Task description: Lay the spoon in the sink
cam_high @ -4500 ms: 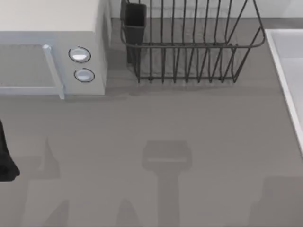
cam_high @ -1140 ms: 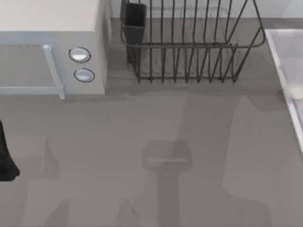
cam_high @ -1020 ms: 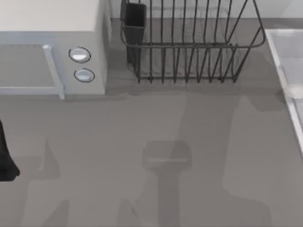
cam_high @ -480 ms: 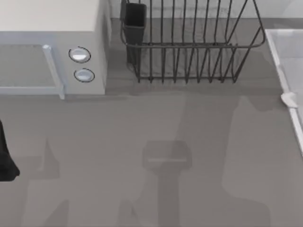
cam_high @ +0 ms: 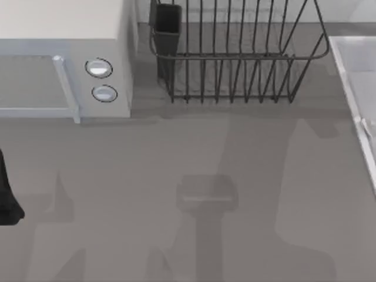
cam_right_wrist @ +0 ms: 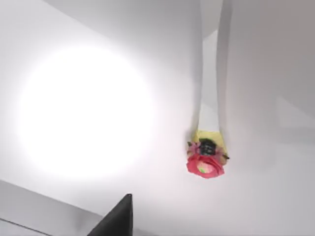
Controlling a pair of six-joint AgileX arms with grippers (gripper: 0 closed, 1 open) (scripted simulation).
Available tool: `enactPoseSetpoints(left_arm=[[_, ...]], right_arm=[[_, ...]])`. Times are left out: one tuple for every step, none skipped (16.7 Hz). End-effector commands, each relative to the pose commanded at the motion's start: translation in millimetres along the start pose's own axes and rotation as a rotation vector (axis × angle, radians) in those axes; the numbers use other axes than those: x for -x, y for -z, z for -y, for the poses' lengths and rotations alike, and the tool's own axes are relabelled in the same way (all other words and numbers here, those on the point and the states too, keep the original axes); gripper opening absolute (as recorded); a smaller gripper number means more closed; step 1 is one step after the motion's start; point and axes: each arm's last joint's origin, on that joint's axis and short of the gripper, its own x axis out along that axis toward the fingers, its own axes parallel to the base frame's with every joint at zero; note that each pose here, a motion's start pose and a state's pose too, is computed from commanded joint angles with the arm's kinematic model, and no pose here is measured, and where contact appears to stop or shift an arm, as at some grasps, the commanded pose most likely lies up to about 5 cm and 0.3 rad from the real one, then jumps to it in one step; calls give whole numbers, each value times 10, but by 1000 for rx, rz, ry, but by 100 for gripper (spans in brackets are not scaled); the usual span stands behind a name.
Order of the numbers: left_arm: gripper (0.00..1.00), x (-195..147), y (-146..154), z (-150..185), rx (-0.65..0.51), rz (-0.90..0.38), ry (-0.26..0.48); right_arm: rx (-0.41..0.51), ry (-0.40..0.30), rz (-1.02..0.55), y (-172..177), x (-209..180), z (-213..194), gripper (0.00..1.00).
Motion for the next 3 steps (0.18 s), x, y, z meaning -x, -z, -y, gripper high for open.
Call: enactPoseSetpoints(left_arm=[[100,0,0,0,0,0,0],[100,0,0,0,0,0,0],[100,0,0,0,0,0,0]], right_arm=[[0,0,0,0,0,0,100],[0,0,0,0,0,0,100],[0,0,0,0,0,0,100]])
